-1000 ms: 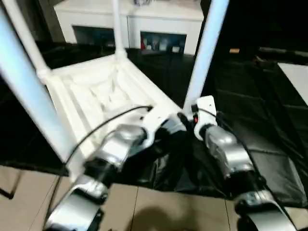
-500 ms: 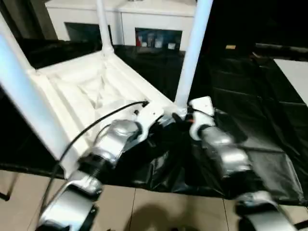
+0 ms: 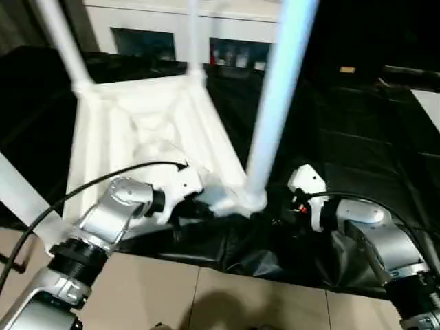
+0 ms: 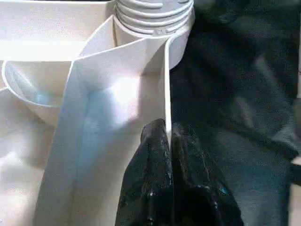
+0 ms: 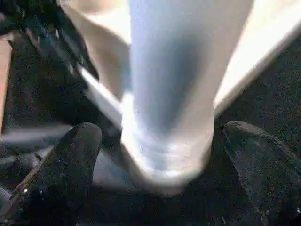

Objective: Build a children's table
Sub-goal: Rotate leg to tighten

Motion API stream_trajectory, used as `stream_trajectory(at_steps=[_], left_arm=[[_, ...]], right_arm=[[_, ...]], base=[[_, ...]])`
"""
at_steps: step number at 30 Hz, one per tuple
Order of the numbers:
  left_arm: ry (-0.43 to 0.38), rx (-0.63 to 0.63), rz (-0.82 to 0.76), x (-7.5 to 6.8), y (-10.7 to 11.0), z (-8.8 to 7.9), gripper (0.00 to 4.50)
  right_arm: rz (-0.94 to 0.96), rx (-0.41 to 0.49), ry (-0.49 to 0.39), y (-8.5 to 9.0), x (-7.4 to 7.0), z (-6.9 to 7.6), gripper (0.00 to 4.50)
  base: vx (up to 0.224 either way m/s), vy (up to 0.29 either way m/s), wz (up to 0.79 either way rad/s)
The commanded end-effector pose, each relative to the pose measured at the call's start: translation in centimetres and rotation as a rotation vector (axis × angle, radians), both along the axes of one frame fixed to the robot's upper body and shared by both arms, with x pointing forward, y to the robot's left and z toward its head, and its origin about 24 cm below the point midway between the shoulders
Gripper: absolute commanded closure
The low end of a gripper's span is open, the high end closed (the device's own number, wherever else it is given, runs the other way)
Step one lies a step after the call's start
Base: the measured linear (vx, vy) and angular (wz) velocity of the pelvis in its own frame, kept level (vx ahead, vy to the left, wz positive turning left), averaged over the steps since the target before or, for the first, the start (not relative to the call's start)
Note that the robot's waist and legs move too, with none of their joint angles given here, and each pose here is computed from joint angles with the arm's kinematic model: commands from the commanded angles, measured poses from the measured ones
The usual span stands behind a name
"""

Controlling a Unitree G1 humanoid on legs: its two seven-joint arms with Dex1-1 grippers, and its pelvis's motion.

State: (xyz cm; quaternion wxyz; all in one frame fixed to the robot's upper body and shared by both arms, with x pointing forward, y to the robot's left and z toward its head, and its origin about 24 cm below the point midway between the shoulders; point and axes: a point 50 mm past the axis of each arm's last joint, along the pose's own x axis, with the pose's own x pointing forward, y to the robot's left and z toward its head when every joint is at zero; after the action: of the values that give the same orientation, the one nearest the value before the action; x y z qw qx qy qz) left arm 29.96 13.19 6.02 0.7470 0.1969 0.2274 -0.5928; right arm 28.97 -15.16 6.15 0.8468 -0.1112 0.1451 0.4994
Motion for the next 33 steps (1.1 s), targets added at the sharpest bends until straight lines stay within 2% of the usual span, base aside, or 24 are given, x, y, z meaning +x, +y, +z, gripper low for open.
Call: stream_trajectory(at_steps=[1,5,6,8,20,21,25,28,33], left_arm=[[-0.038,-0.029,-0.062,-0.1,-1.0,1.1,4.5],[-0.035,-0.021,-0.06,-0.1,-0.9,1.1,4.5],[-0.034,-0.019,-0.06,0.0,-0.9,1.1,4.5],[-0.033,-0.013,-0.056,0.0,-0.7,1.1,4.5],[-0.027,-0.006,-0.05,0.0,-0.5,1.0,4.5],[-0.023,-0.005,-0.051,0.0,-0.5,0.9,4.5],[-0.01,-0.01,-0.028,-0.1,-0.6,0.5,4.5],[-0.016,-0.022,0.026,0.1,-1.3,0.0,4.5],[-0.09,-0.024,0.284,2.5,-3.6,-0.7,4.5]], right_arm=[[0.014,-0.001,-0.021,0.2,0.2,0.5,0.06],[0.018,0.005,-0.011,0.5,0.5,0.2,0.06],[0.019,-0.001,-0.012,0.5,0.5,0.1,0.31],[0.03,-0.009,-0.002,0.5,0.4,-0.1,0.31],[0.008,0.03,0.017,0.6,0.7,-0.3,1.44],[0.004,0.031,0.021,0.6,0.7,-0.4,1.61],[-0.071,0.008,0.028,0.7,0.8,-1.4,1.76],[-0.156,-0.053,0.043,1.3,1.0,-2.9,1.81],[-0.377,-0.052,0.074,3.5,2.3,-4.3,1.86]], base=[[0.0,0.0,0.0],[0.0,0.0,0.0],[0.0,0.0,0.0],[0.0,0.0,0.0],[0.0,0.0,0.0],[0.0,0.0,0.0],[0.0,0.0,0.0],[0.0,0.0,0.0],[0.0,0.0,0.0]])
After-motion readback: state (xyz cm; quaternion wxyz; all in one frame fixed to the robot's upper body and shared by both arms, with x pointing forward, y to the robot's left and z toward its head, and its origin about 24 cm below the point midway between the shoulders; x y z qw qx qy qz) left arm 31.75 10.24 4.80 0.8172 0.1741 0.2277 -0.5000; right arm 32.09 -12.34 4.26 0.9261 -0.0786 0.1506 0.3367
